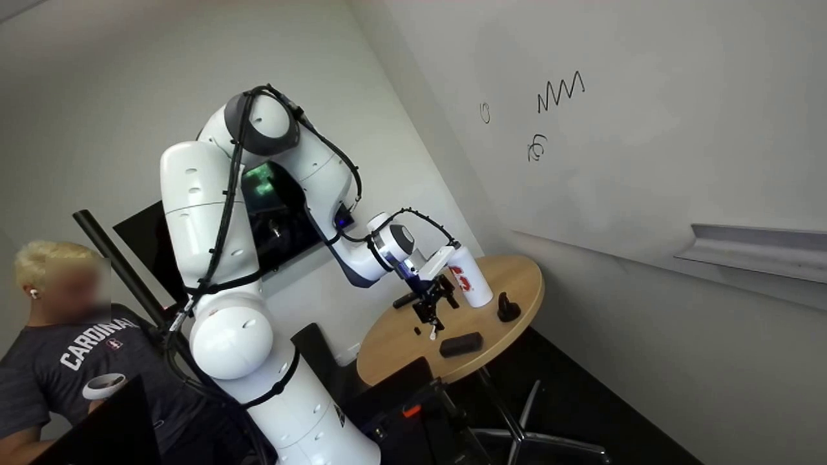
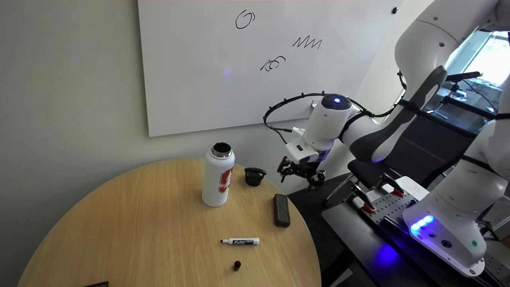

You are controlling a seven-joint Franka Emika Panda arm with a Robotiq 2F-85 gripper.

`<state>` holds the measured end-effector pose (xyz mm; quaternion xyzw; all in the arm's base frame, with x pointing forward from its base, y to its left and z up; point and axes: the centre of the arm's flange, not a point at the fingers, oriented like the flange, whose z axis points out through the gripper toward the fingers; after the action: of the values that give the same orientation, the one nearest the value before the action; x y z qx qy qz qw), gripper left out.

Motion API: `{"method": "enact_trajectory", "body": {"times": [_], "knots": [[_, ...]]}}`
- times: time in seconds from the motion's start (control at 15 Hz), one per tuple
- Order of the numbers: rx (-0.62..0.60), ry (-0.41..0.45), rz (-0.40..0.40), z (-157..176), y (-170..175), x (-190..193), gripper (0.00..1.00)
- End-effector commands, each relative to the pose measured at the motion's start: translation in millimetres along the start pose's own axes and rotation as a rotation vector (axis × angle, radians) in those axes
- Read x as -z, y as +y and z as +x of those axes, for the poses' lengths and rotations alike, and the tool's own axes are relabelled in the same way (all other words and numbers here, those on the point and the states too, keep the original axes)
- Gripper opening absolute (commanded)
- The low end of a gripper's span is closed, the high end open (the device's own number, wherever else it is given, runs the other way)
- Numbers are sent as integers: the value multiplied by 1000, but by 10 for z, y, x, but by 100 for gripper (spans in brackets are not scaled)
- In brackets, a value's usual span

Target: Use the duster to erase the board

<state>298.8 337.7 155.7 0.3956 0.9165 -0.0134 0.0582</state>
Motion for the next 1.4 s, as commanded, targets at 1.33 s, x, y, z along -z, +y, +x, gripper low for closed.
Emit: {"method": "enact_trajectory", "body": {"times": [1.33], "knots": [[572,206,-53,117,211,-778,100]]}}
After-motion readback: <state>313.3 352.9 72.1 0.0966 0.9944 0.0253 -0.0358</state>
